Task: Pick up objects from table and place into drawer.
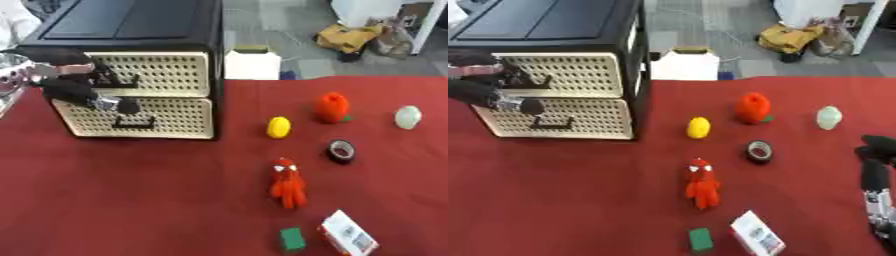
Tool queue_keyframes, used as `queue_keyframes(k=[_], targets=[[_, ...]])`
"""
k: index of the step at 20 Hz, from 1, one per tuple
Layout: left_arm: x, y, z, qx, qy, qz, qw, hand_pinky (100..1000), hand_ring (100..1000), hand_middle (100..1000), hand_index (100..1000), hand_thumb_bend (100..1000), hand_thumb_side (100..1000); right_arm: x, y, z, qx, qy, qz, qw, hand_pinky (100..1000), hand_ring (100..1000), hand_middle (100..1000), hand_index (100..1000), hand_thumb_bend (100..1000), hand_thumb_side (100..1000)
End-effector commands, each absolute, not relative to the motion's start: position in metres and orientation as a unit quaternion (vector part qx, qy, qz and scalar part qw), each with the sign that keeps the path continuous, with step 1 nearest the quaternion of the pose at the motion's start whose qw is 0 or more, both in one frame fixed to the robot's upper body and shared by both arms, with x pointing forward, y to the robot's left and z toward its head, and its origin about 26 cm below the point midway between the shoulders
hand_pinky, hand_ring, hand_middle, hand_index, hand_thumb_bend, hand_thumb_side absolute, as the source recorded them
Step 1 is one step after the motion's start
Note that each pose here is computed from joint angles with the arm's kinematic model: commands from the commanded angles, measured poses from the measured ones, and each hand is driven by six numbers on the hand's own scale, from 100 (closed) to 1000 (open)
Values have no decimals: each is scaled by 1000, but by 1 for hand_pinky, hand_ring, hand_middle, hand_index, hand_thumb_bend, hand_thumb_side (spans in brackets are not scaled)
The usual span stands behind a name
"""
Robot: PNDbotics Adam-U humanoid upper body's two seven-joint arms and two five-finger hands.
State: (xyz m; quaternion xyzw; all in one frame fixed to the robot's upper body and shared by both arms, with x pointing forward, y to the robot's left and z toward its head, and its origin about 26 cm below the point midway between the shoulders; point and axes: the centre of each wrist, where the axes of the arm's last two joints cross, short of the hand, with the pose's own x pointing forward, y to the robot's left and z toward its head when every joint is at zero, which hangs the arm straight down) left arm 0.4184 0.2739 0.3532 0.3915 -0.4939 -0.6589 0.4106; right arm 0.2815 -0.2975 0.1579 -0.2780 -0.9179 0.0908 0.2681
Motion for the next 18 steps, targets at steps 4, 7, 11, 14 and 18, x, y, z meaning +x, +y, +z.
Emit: queue_keyframes(k=[4, 7, 11, 14, 18], targets=[[416, 276, 363, 407, -490, -655, 405, 100, 100, 100, 820, 821, 1000, 280, -298, 164, -283, -920, 94, 256, 577, 615, 508, 726, 281, 822], [414, 277, 363, 410, -491, -654, 404, 100, 100, 100, 806, 819, 1000, 280, -299, 164, -283, -920, 93, 257, 578, 615, 506, 726, 280, 822], [411, 279, 360, 413, -490, -655, 400, 100, 100, 100, 797, 815, 1000, 280, -299, 164, -283, -920, 93, 257, 579, 616, 507, 725, 279, 823], [409, 282, 359, 415, -490, -653, 401, 100, 100, 100, 794, 811, 1000, 280, -299, 164, -282, -920, 92, 257, 579, 616, 507, 724, 278, 824], [406, 284, 357, 418, -489, -652, 401, 100, 100, 100, 785, 812, 1000, 280, -299, 164, -282, -920, 92, 257, 580, 616, 507, 725, 279, 823]])
